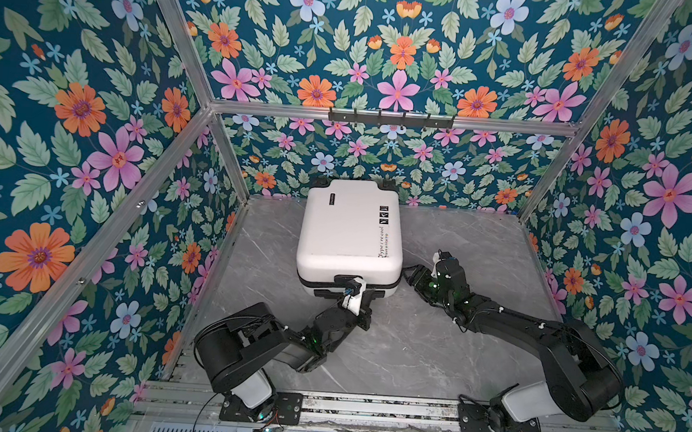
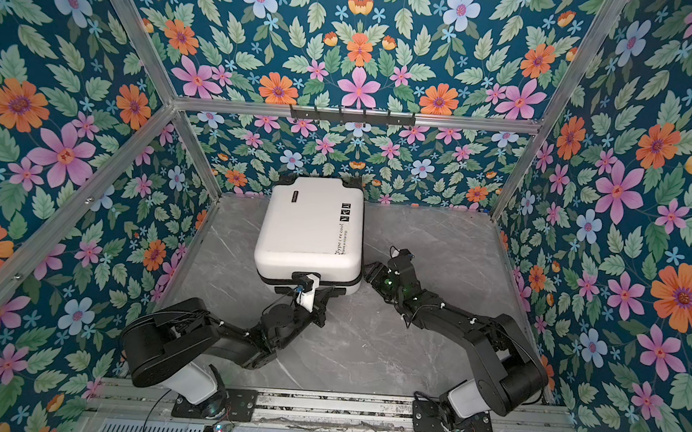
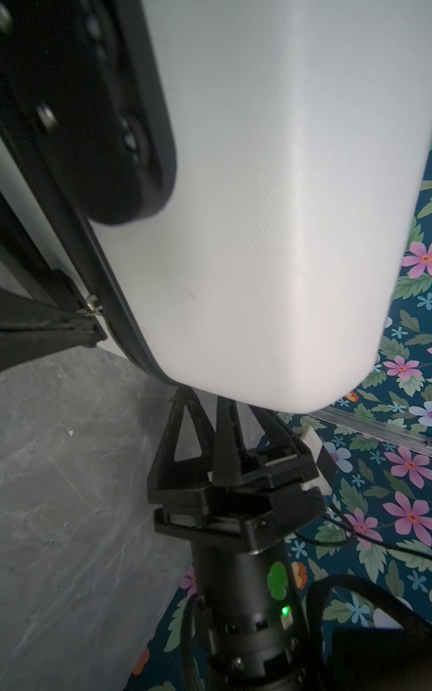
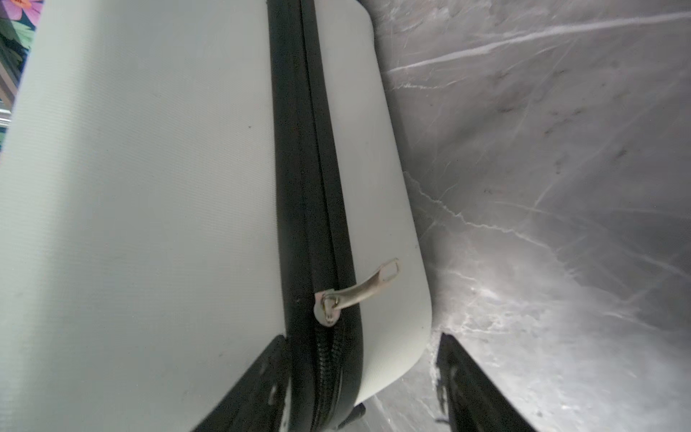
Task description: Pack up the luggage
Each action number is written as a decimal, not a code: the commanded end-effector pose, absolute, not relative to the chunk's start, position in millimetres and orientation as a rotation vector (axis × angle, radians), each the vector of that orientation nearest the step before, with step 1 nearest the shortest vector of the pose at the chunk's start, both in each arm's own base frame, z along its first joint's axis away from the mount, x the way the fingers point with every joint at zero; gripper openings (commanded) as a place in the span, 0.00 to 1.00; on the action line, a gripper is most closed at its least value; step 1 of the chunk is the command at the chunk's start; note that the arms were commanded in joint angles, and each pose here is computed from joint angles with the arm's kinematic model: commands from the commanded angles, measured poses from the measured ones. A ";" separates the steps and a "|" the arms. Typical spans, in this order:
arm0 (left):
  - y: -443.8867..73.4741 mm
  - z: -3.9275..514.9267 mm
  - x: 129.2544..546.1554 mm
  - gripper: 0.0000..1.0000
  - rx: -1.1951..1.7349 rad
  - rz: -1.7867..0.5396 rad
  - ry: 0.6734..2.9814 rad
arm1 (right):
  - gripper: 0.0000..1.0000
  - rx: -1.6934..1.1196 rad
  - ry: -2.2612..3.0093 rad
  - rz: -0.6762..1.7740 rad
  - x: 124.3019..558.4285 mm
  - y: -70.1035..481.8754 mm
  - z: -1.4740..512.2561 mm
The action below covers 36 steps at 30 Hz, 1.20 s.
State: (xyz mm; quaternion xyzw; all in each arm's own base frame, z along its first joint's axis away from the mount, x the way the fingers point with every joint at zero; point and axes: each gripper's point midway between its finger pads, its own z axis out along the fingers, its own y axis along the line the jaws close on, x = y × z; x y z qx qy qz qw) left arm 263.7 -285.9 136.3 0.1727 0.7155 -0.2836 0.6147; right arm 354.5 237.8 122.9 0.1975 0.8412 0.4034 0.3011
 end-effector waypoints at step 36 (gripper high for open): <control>-214.4 158.9 250.2 1.00 -0.078 -0.504 1.958 | 0.62 0.195 2.236 0.996 317.4 278.5 165.7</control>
